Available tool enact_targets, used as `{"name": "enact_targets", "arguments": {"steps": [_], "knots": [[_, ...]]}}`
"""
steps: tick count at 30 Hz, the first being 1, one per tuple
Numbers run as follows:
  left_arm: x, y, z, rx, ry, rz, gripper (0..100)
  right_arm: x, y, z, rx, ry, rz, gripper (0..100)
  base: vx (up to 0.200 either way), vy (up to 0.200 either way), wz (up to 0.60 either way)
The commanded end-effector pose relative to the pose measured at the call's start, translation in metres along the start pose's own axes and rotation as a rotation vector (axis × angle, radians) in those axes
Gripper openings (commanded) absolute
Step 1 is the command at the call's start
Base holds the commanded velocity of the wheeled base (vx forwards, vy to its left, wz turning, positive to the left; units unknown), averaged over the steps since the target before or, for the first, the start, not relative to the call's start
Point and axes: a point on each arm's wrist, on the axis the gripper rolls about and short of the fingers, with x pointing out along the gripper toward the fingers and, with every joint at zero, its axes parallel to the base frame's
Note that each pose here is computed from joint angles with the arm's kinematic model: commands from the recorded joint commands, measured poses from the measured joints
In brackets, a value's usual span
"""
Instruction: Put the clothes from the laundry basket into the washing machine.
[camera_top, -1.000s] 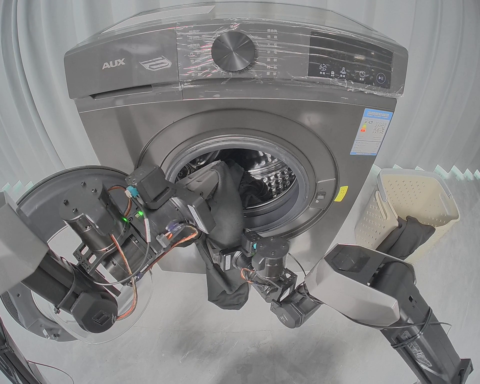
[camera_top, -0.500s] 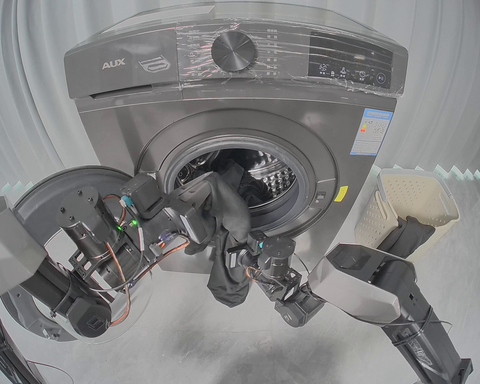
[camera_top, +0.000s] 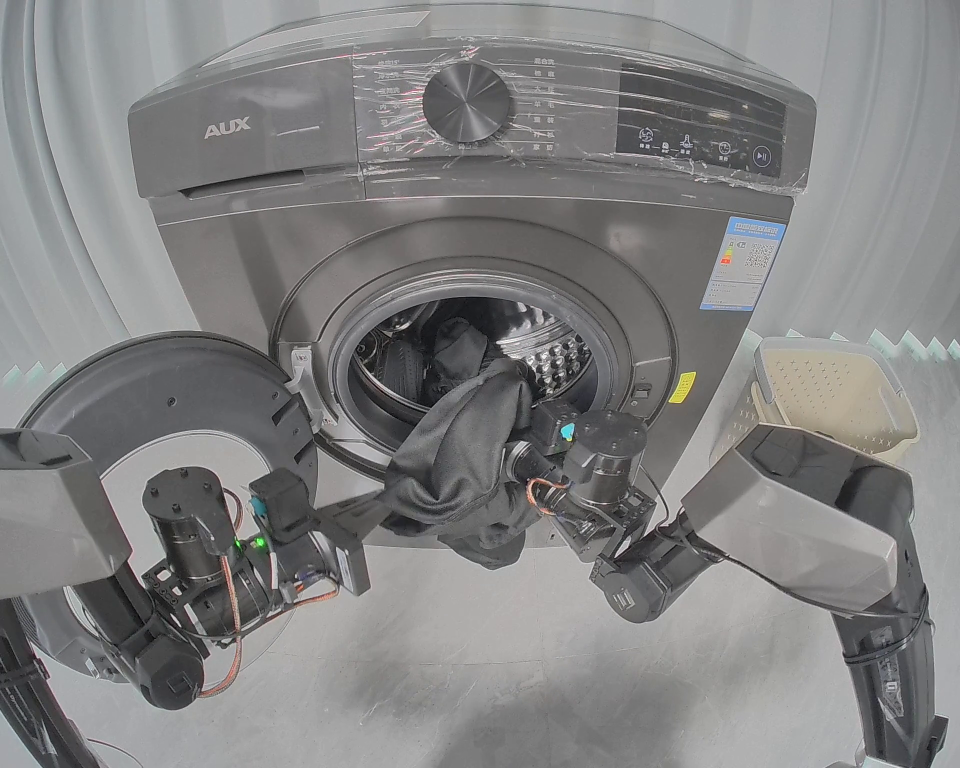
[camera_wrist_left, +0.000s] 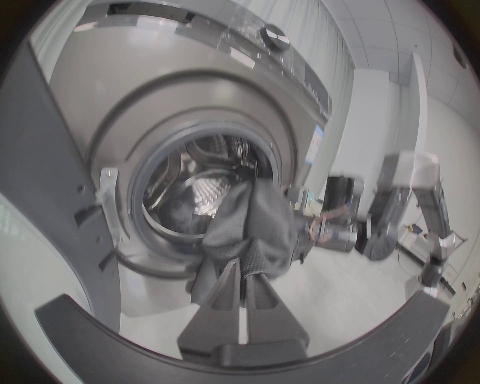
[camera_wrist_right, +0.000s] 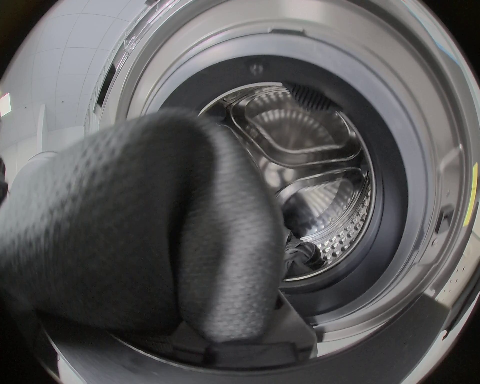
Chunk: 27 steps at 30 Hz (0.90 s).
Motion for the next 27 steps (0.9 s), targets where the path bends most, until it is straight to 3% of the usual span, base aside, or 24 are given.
{"name": "enact_targets", "arguments": {"steps": [1, 5, 15, 16, 27], "knots": [[-0.008, 0.011, -0.038, 0.014, 0.166, -0.002, 0, -0.003, -0.006, 0.022, 0.005, -0.033, -0.023, 0, 0.0, 0.0, 0.0], [-0.012, 0.014, -0.057, 0.017, 0.245, 0.0, 0, -0.004, -0.007, 0.022, 0.005, -0.032, -0.025, 0, 0.0, 0.0, 0.0], [-0.019, 0.014, -0.067, 0.031, 0.301, -0.001, 0, -0.003, -0.006, 0.02, 0.004, -0.027, -0.025, 0, 0.0, 0.0, 0.0], [-0.019, 0.014, -0.067, 0.03, 0.302, -0.001, 100, -0.004, -0.006, 0.02, 0.004, -0.029, -0.025, 0, 0.0, 0.0, 0.0], [-0.023, 0.012, -0.068, 0.023, 0.311, -0.021, 100, -0.004, -0.006, 0.031, 0.009, -0.051, -0.023, 0, 0.0, 0.0, 0.0]]}}
